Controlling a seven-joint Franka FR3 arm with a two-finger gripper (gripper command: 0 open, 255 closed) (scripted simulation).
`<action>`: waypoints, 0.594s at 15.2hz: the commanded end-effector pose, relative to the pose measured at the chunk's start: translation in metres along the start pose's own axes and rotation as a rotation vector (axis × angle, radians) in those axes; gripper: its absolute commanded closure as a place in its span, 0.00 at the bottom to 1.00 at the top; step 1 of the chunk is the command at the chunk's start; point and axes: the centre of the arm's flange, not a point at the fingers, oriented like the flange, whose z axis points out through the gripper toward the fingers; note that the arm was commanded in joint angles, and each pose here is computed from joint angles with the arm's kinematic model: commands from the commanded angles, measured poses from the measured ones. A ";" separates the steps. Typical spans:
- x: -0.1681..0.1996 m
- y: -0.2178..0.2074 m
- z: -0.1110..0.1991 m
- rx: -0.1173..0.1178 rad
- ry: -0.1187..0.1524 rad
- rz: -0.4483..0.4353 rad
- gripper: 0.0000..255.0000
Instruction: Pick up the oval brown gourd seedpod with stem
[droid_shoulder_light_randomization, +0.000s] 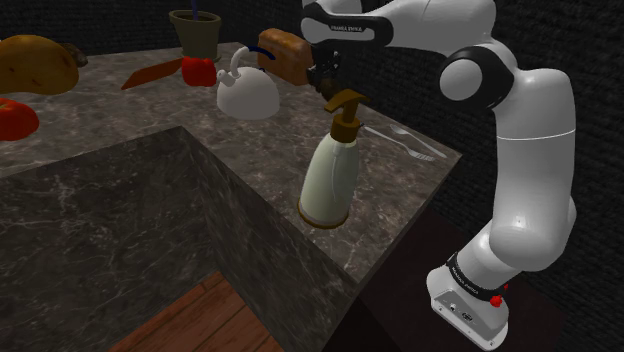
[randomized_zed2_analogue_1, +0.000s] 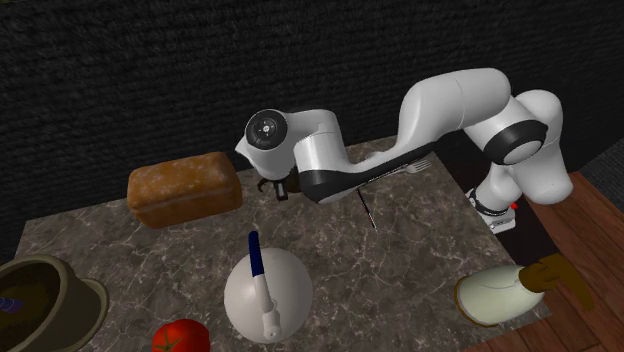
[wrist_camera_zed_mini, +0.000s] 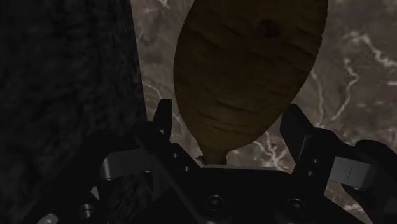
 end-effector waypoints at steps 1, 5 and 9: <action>-0.001 0.004 -0.009 0.000 0.000 0.000 1.00; -0.001 0.011 -0.028 0.000 0.000 0.000 1.00; -0.002 0.019 -0.048 0.000 0.000 0.000 1.00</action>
